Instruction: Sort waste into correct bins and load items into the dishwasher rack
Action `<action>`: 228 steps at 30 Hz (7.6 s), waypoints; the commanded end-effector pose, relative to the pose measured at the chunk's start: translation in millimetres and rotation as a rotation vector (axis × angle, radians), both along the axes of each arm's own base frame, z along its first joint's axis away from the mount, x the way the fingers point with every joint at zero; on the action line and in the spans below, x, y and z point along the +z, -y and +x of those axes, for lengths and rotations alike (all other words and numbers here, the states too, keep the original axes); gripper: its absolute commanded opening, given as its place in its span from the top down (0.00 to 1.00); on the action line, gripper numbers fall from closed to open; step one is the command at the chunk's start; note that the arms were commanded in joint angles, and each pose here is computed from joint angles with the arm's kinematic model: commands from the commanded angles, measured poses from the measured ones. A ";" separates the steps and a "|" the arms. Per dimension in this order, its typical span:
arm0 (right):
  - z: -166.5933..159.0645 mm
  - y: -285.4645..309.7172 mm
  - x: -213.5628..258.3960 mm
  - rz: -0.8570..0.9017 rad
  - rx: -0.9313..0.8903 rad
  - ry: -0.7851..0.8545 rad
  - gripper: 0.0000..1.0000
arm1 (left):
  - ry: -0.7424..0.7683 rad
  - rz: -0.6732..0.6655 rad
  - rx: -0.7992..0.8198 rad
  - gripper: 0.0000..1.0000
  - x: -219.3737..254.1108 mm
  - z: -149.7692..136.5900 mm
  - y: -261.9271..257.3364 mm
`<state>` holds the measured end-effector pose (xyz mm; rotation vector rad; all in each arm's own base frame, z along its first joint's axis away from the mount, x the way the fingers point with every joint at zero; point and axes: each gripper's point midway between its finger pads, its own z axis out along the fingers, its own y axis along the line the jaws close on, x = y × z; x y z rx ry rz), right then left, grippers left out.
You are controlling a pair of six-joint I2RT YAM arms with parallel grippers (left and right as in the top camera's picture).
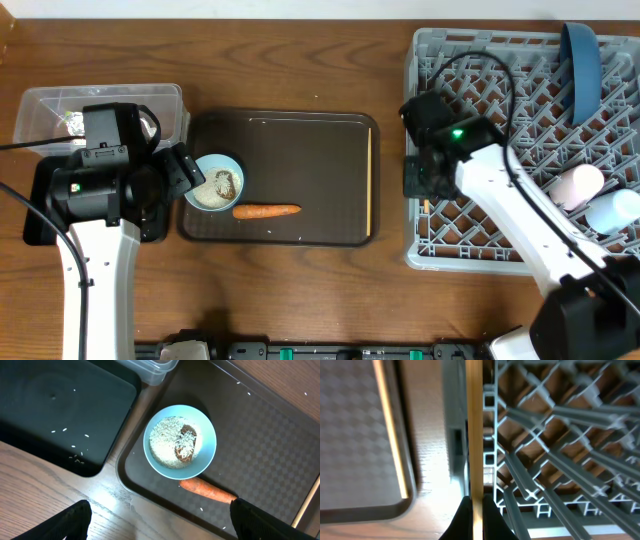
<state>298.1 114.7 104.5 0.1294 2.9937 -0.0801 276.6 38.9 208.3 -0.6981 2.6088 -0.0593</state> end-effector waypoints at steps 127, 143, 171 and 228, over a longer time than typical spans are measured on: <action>29.4 4.0 4.5 -0.028 0.023 0.118 0.65 | -0.022 0.006 0.024 0.11 -4.0 -4.3 -3.5; 32.4 -83.3 81.7 0.224 0.474 0.255 0.44 | -0.045 -0.107 -0.018 0.10 -12.9 0.0 17.7; 24.2 58.9 104.0 0.073 0.087 0.217 0.23 | -0.482 -0.242 0.493 0.02 -168.4 4.0 124.2; 21.1 66.5 102.7 0.032 0.077 0.204 0.27 | -0.594 0.039 0.299 0.79 -193.9 -23.2 86.3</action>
